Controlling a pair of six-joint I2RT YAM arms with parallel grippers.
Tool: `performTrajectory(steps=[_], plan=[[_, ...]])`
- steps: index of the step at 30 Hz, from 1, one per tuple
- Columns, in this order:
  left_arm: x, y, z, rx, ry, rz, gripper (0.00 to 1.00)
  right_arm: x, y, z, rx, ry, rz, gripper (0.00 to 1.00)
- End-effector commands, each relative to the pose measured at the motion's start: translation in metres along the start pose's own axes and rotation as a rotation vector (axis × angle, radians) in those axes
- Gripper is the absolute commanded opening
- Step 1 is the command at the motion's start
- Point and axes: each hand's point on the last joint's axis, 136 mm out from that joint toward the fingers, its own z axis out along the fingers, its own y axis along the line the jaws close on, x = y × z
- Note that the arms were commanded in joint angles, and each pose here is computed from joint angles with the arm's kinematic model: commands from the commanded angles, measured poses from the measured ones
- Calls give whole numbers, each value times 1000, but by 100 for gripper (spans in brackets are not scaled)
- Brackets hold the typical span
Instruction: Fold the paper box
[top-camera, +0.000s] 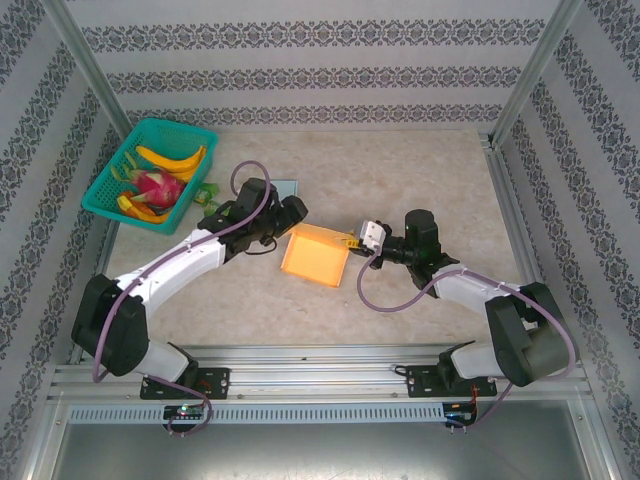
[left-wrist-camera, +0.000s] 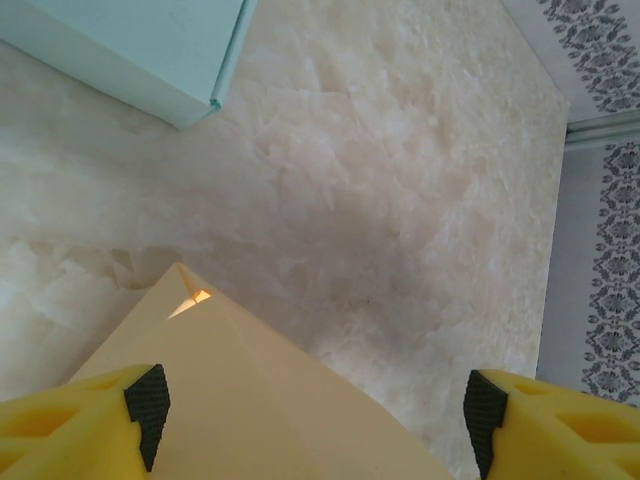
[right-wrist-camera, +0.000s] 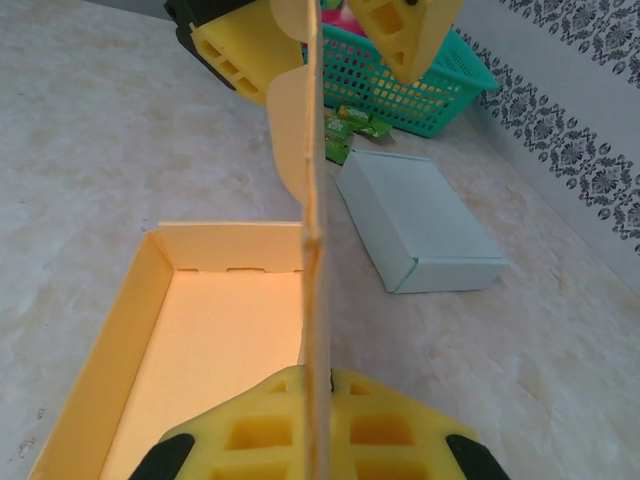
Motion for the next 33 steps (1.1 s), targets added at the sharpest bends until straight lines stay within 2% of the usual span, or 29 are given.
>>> performTrajectory(steps=[1,9,16,24,27,33], plan=[[14,-19,2,48,41,15,75,-12,4,0,-6,-39,-60,0],[23,-15,11,29,54,24,58,-6,10,5,-2,6,-113,0],[32,4,25,-10,71,17,48,8,19,9,-34,76,-136,9],[43,41,32,-88,65,26,46,10,27,10,-38,126,-160,24],[43,54,30,-121,42,30,45,13,25,8,-12,144,-149,37],[46,69,25,-150,29,34,45,10,30,2,14,164,-115,52]])
